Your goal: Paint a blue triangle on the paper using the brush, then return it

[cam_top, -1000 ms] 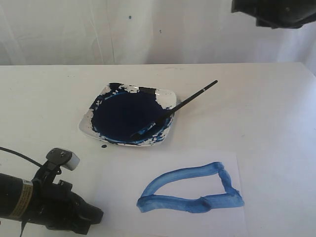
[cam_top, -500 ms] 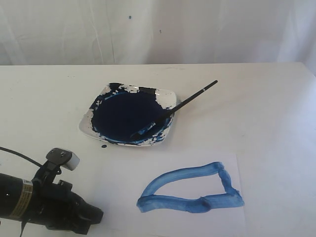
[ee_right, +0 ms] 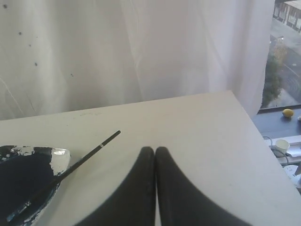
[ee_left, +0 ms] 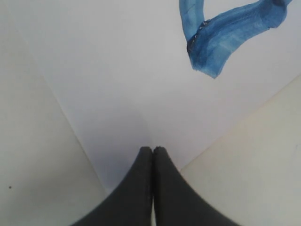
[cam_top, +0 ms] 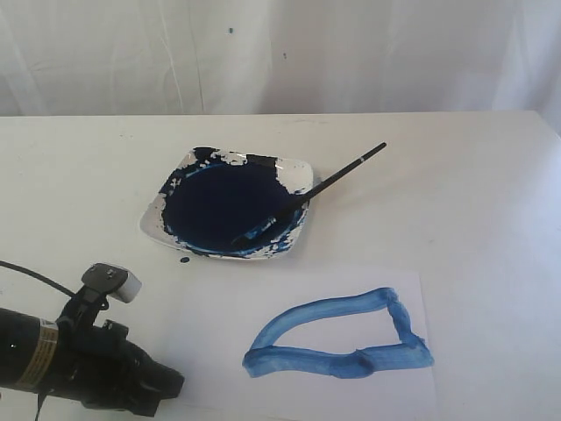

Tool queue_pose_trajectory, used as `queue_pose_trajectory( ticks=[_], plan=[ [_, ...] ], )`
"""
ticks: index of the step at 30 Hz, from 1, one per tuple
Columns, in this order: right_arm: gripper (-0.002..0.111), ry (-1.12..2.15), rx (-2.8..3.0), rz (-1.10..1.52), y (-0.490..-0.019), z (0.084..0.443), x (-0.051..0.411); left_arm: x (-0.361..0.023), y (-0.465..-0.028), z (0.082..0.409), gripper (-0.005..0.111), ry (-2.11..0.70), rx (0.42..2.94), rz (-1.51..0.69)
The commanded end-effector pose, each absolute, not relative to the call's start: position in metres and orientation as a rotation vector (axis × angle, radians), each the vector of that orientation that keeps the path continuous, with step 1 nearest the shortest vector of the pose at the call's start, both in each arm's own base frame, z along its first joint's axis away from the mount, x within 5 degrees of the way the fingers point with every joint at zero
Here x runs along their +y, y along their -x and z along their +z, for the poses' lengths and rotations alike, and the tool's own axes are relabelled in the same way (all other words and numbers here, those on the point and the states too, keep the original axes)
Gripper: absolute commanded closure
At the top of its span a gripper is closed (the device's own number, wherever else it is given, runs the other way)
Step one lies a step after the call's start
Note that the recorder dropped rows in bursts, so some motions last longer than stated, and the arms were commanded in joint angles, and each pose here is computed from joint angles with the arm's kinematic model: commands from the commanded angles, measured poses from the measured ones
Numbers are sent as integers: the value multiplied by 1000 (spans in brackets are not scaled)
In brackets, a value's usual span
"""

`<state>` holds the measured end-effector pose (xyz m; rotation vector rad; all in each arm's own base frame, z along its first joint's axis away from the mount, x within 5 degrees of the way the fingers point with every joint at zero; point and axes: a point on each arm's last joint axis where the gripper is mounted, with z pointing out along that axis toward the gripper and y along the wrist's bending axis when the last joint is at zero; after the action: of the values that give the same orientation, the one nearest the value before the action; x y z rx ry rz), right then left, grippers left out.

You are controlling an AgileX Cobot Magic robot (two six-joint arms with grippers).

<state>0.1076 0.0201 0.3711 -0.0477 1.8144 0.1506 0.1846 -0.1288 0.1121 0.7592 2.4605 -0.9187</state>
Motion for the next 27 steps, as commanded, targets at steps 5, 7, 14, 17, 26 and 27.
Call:
queue_pose_trajectory(
  ticks=[5, 7, 14, 17, 26, 27],
  plan=[
    [108, 95, 1622, 198, -60, 353, 5, -139, -188, 126, 107, -813, 2358, -1028],
    [108, 81, 1618, 201, -53, 348, 1, -139, -190, 134, 107, -813, 2327, -1017],
    [108, 57, 1604, 198, -35, 336, -8, -129, -202, 180, 107, -733, 2197, -774],
    [108, 47, 1595, 225, -31, 334, -9, -120, -203, 212, 107, -689, 2090, -635],
    [108, 54, 1582, 187, -29, 334, -12, -70, -170, 318, 107, -386, 1724, -263],
    [108, 54, 1584, 184, -29, 334, -12, -62, -163, 327, 107, -342, 1690, -225]
  ],
)
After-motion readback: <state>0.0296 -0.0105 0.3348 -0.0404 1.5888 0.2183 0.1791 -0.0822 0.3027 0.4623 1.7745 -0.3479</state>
